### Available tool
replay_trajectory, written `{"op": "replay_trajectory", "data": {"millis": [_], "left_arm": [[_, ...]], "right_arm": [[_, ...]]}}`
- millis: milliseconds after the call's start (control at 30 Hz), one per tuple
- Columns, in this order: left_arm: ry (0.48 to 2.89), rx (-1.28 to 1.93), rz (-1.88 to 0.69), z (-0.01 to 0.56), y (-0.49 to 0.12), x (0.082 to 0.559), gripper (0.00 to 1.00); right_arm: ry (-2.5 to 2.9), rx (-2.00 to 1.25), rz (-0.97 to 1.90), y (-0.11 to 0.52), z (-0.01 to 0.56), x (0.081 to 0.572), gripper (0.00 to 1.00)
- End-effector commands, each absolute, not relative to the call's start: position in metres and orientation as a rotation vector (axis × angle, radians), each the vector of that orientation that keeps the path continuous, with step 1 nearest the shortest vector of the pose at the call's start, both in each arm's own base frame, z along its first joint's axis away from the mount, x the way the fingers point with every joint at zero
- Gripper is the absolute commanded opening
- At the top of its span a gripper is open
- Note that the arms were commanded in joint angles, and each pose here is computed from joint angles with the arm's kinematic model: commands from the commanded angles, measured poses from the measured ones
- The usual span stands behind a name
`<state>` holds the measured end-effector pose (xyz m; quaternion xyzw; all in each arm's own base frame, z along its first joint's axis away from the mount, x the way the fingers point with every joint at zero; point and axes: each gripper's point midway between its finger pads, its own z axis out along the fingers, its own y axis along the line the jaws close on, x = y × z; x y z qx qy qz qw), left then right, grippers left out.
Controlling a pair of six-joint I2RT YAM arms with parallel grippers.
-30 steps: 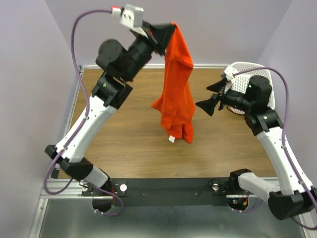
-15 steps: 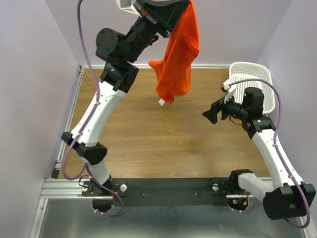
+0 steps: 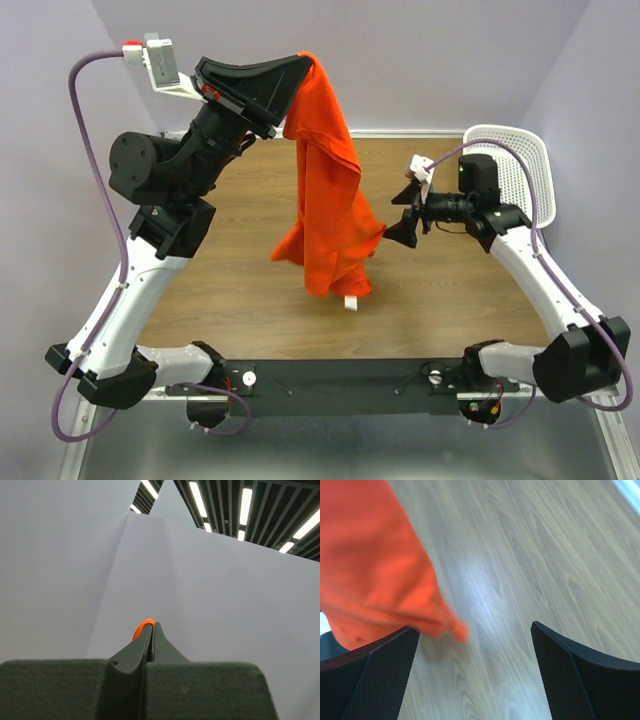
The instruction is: Fold and stack the t-shirts
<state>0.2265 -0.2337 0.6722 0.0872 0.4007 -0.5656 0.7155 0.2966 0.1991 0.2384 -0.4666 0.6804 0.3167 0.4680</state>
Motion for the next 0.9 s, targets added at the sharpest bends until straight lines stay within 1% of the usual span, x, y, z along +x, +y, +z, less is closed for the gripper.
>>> {"op": "replay_trajectory", "data": {"millis": [0, 67, 200, 267, 367, 400, 500, 567, 600, 700, 733, 767, 800, 833, 867], "left_arm": [[0.937, 0.109, -1.214, 0.658, -0.226, 0.241, 0.0], [0.968, 0.105, -1.217, 0.647, -0.229, 0.245, 0.0], [1.018, 0.102, -1.259, 0.629, -0.239, 0.251, 0.0], [1.048, 0.091, -1.274, 0.618, -0.245, 0.257, 0.0], [1.062, 0.085, -1.285, 0.608, -0.248, 0.26, 0.0], [1.057, 0.083, -1.297, 0.608, -0.248, 0.259, 0.0], [1.076, 0.073, -1.306, 0.598, -0.25, 0.262, 0.0], [1.094, 0.061, -1.308, 0.589, -0.25, 0.263, 0.0], [1.095, 0.051, -1.305, 0.586, -0.25, 0.265, 0.0], [1.115, 0.015, -1.276, 0.574, -0.245, 0.271, 0.0], [1.12, 0.006, -1.264, 0.572, -0.244, 0.273, 0.0], [1.125, -0.001, -1.248, 0.567, -0.243, 0.275, 0.0], [1.131, -0.002, -1.241, 0.565, -0.244, 0.277, 0.0], [1.13, -0.003, -1.237, 0.564, -0.244, 0.278, 0.0], [1.133, 0.002, -1.233, 0.562, -0.245, 0.279, 0.0]], "right_arm": [[1.389, -1.258, 0.923, 0.221, 0.315, 0.242, 1.0], [1.323, -1.268, 0.939, 0.224, 0.339, 0.227, 1.0], [1.317, -1.293, 1.125, 0.249, 0.357, 0.199, 1.0], [1.301, -1.314, 1.137, 0.263, 0.368, 0.192, 1.0], [1.359, -1.292, 1.118, 0.289, 0.368, 0.202, 1.0], [1.421, -1.243, 1.124, 0.298, 0.365, 0.217, 1.0], [1.437, -1.19, 1.108, 0.313, 0.371, 0.241, 1.0], [1.435, -1.173, 1.096, 0.328, 0.38, 0.253, 0.98], [1.438, -1.135, 1.078, 0.33, 0.392, 0.26, 0.89], [1.441, -1.121, 1.083, 0.332, 0.396, 0.261, 0.7], [1.438, -1.12, 1.076, 0.33, 0.396, 0.259, 0.58], [1.435, -1.107, 1.058, 0.326, 0.396, 0.257, 0.52], [1.446, -1.078, 1.008, 0.322, 0.396, 0.263, 0.36], [1.449, -1.064, 0.98, 0.319, 0.396, 0.265, 0.28], [1.468, -1.051, 0.952, 0.315, 0.39, 0.267, 0.23]]}}
